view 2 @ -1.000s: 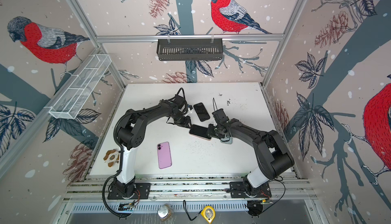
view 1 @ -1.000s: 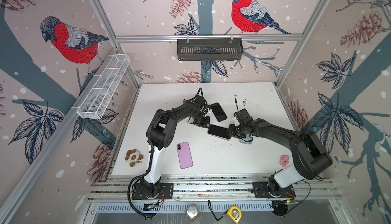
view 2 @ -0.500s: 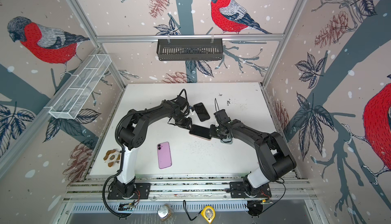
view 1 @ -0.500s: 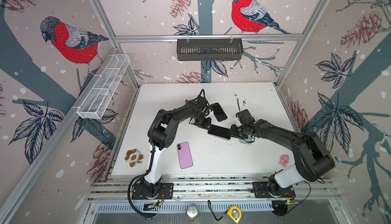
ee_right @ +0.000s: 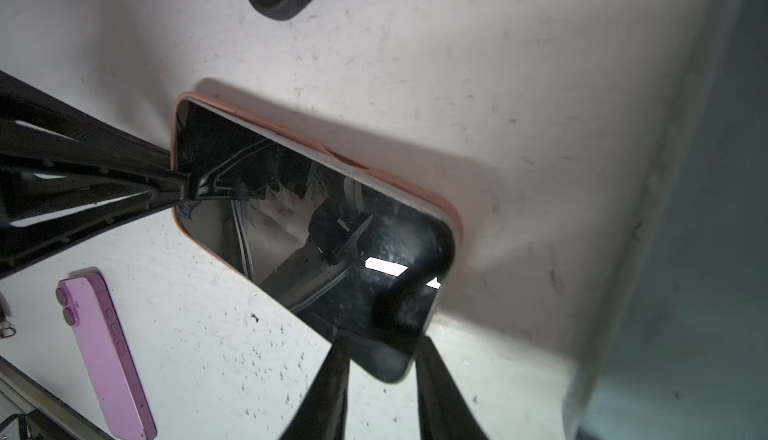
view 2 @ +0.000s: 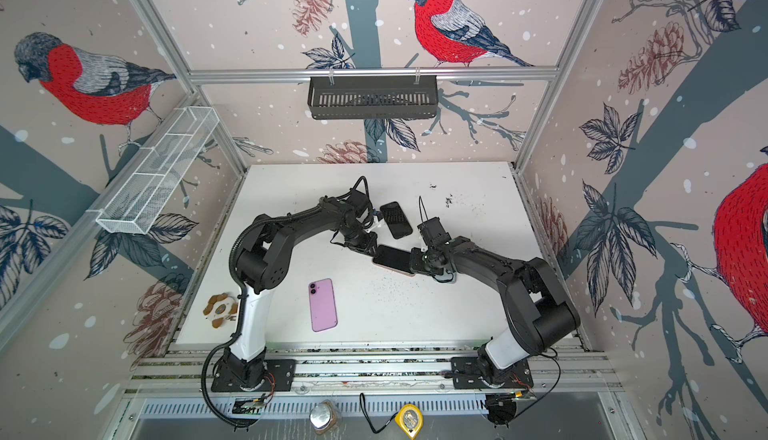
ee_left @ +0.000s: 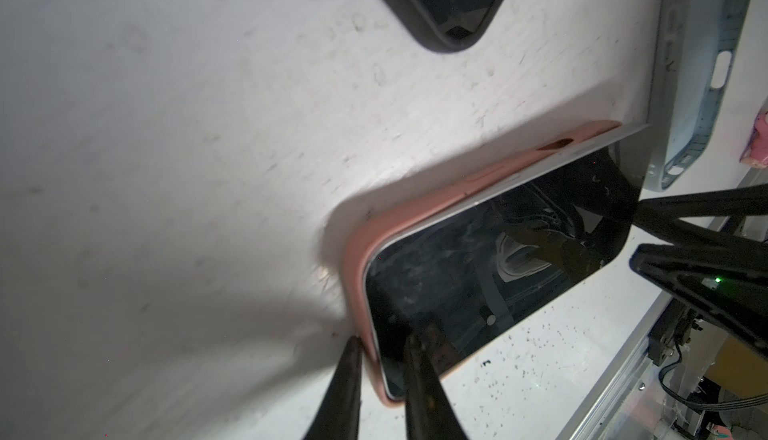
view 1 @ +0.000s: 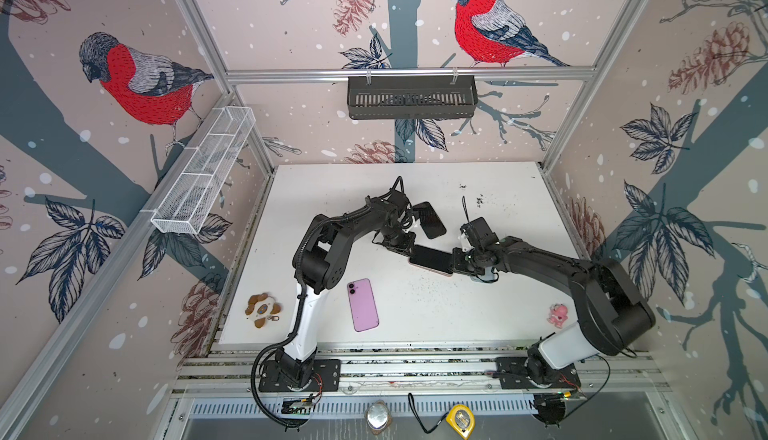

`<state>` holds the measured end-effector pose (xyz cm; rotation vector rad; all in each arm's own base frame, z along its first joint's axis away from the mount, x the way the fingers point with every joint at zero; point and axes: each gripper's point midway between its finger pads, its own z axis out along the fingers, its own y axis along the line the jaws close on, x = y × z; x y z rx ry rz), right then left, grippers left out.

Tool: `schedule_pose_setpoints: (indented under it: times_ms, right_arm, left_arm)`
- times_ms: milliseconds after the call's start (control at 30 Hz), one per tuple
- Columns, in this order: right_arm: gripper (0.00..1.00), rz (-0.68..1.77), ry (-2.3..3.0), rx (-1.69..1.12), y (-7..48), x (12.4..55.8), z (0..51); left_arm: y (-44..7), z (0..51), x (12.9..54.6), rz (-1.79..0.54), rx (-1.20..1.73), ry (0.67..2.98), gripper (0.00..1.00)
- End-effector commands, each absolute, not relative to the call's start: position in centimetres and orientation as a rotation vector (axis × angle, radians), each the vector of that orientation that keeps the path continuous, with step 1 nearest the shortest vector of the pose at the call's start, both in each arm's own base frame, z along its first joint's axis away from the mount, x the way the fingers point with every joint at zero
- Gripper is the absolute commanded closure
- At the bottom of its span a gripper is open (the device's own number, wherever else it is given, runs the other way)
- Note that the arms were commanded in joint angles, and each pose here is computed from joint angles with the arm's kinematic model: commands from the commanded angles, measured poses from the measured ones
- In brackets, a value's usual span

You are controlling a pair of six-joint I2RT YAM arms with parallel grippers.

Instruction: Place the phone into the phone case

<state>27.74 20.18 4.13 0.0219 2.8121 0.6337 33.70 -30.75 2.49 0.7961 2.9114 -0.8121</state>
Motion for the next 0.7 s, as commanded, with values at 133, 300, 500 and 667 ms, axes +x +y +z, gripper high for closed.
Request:
schedule_pose_setpoints:
  times_ms: [133, 300, 500, 667]
  right_arm:
    - [0.70, 0.612, 2.805, 0.027, 20.1, 28.0, 4.2]
    - [0.71, 0.600, 2.810, 0.025, 20.0, 27.8, 4.1]
    - [0.76, 0.599, 2.828, 0.022, 20.1, 27.2, 3.4]
    - [0.76, 0.589, 2.844, 0.024, 20.0, 26.7, 2.7]
  left_arm:
    - [-30.0, 1.6, 33.2, -0.753, 0.809, 2.955, 0.80]
    - [-29.9, 1.6, 33.2, -0.749, 0.808, 2.955, 0.80]
    - [-29.9, 1.5, 33.2, -0.749, 0.808, 2.959, 0.81]
    - [-29.9, 1.5, 33.3, -0.742, 0.808, 2.959, 0.82]
